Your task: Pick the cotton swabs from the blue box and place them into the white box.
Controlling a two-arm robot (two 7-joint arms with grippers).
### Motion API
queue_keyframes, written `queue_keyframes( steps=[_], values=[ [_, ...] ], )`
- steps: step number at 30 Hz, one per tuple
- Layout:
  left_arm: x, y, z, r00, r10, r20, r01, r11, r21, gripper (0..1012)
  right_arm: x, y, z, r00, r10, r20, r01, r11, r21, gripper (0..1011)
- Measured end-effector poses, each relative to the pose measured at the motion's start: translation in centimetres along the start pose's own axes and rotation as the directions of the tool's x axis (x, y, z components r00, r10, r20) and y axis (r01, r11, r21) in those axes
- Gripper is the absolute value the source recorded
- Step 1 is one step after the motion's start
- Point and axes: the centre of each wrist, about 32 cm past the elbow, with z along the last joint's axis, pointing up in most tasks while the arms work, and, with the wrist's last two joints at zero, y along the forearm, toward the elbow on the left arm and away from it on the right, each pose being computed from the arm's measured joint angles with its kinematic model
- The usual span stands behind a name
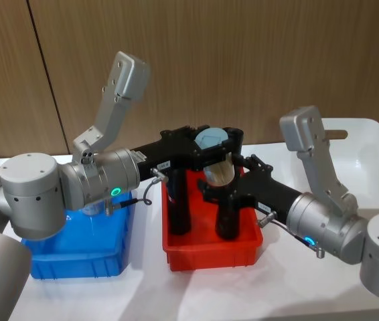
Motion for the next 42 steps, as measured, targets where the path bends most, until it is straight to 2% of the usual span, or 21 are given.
queue_keyframes(
  steps=[19, 27, 28, 33, 42],
  values=[
    [0.0, 0.0, 0.0, 1.0, 0.0, 0.0, 0.0, 1.0, 0.0, 669, 0.4, 1.2, -0.2, 1.0, -0.004, 0.0, 0.004, 1.0, -0.001, 998],
    [0.0, 0.0, 0.0, 1.0, 0.0, 0.0, 0.0, 1.0, 0.0, 669, 0.6, 1.4, -0.3, 1.0, -0.005, -0.008, 0.005, 1.0, 0.014, 845],
    [0.0, 0.0, 0.0, 1.0, 0.0, 0.0, 0.0, 1.0, 0.0, 669, 0.6, 1.5, -0.3, 1.0, -0.004, -0.011, 0.004, 1.0, 0.018, 792],
    [0.0, 0.0, 0.01, 1.0, 0.0, 0.0, 0.0, 1.0, -0.001, 669, 0.7, 1.5, -0.3, 1.0, 0.0, -0.02, 0.001, 1.0, 0.028, 672],
    [0.0, 0.0, 0.02, 1.0, 0.0, 0.001, 0.0, 1.0, -0.003, 669, 0.8, 1.6, -0.3, 0.999, 0.004, -0.034, -0.003, 0.999, 0.039, 665]
  ],
)
